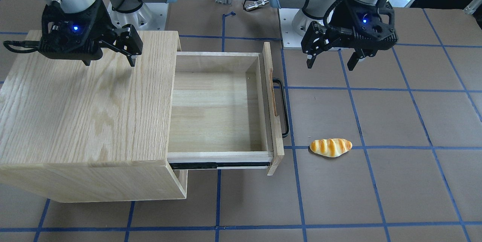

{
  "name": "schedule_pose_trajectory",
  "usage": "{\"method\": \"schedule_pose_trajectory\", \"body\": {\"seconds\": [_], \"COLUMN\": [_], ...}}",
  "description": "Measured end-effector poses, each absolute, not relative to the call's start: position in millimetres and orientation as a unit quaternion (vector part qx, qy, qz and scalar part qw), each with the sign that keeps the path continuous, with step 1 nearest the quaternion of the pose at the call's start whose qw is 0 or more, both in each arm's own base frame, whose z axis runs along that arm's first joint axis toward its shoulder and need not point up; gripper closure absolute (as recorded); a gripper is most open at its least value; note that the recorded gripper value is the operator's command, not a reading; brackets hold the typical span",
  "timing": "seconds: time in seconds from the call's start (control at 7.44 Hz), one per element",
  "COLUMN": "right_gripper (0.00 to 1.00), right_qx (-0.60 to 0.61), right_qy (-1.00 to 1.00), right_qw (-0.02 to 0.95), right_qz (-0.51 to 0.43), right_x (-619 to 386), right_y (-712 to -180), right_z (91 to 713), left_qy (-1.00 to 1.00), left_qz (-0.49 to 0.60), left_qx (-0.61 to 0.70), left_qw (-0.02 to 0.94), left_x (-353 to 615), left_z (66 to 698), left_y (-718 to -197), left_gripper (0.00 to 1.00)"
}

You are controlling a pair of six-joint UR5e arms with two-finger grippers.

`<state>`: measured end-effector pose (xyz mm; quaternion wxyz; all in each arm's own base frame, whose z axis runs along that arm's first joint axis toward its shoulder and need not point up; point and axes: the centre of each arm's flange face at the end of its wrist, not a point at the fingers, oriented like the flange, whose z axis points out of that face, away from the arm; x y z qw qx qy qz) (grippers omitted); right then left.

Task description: Open upper drawer

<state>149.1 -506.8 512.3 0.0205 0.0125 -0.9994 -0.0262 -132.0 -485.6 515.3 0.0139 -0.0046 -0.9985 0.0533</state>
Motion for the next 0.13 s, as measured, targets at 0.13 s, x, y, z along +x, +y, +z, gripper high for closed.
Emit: {"method": "schedule_pose_trajectory", "body": {"seconds": [0.13], "right_gripper": [0.0], "right_qx": [0.013], "right_qy": [-0.999], "right_qw": [0.021], "right_qz": [-0.026], "right_x": [149.1], "right_y": [-506.8], "right_z": [512.1], "left_qy": [-0.999], "left_qz": [0.052], "left_qx": [-0.005], "left_qw": [0.014], "left_x": [-132.2], "left_z": [513.7], "left_y": [-483.8], "left_gripper": [0.0]}}
